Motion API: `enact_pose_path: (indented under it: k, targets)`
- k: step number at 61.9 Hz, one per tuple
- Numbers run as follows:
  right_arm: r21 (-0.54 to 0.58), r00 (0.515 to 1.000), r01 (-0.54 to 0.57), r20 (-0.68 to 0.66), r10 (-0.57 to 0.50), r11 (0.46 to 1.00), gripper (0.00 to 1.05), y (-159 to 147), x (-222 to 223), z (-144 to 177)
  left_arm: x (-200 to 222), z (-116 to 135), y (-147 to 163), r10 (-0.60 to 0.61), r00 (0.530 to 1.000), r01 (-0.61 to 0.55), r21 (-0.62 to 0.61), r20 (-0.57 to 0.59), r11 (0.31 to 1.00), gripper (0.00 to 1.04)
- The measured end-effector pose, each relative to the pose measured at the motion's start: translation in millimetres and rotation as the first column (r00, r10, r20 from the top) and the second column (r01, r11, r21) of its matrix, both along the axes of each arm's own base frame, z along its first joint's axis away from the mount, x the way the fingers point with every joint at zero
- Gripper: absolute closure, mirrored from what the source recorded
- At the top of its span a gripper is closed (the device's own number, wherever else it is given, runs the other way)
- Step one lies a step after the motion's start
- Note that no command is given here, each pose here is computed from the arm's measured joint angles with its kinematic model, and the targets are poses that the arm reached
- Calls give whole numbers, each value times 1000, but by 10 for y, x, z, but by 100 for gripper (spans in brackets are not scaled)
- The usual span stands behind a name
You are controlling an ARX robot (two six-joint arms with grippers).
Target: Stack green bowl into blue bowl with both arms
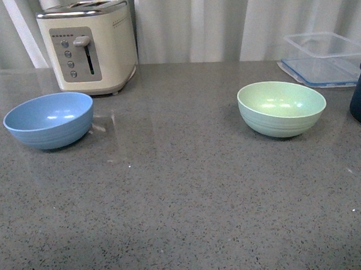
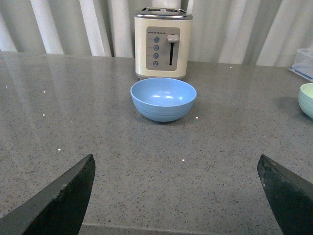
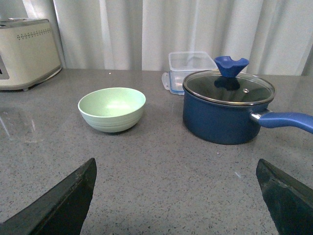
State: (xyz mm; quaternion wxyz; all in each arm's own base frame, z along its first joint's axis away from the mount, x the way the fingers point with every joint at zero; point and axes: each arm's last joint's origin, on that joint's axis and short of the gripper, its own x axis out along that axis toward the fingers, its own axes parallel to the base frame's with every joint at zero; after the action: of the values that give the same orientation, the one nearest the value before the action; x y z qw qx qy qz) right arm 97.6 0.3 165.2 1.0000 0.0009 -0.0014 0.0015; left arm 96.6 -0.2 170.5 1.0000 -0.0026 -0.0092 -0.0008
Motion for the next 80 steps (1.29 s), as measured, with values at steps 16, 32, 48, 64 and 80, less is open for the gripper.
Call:
enact_pose_path:
  k: [16,32,48,64,80]
  targets:
    - [0,1000,0,0,0,1000,10,0,0,0,0,0,0,0,1000,0,0,0,1000,7]
    - [0,1000,0,0,0,1000,10,0,0,0,30,-52,12,177,972,-172,45,-155,984,7]
    - [0,1000,0,1,0,1000,10,0,0,1,196,203,97,184,959,-183,25,-214,983,7]
    - [0,1000,0,1,0,1000,10,0,0,1,544,793,305,149,961,-178,-109,-233,978,7]
    - [0,1000,-1,1,1,1000,10,0,0,1,1442,1327,553,67,930,-192,-323,-361,927,7]
